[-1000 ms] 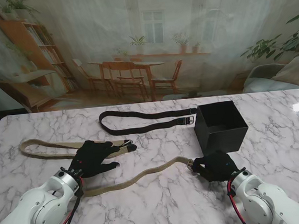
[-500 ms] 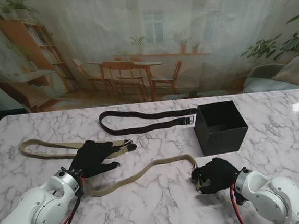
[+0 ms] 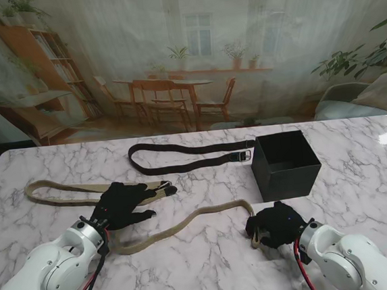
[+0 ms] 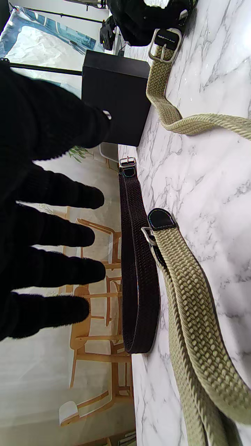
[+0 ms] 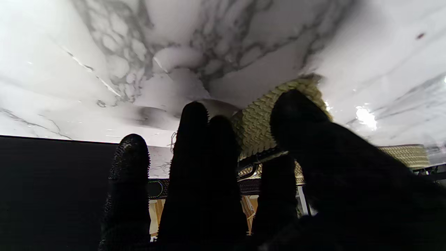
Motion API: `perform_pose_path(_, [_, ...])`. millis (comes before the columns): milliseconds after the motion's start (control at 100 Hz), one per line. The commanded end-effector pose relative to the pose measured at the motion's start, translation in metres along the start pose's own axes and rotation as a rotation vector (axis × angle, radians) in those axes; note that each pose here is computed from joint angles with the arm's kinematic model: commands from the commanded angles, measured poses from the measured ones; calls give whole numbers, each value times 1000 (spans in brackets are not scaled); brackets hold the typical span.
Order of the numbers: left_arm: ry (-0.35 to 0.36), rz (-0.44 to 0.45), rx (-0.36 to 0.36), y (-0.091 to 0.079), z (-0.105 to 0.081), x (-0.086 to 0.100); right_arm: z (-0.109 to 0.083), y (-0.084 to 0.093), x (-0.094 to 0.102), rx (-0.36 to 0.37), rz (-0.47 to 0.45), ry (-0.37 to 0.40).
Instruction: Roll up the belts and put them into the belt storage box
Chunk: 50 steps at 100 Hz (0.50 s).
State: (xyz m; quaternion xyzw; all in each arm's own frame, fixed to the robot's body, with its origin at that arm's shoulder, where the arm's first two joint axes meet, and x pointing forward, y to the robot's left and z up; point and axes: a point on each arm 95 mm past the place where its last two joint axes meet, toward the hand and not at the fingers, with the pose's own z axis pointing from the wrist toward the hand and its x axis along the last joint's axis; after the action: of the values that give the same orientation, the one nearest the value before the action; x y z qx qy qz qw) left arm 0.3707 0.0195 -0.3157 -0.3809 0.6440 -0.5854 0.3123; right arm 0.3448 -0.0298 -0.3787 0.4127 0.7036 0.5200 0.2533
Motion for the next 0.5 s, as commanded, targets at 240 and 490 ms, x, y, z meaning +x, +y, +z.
perform_pose_path(240, [-1, -4, -14, 2, 0, 0, 1, -16, 4, 16, 47, 3])
perform_pose_path(490, [0, -4, -12, 2, 0, 0, 4, -18, 6, 12, 123, -5])
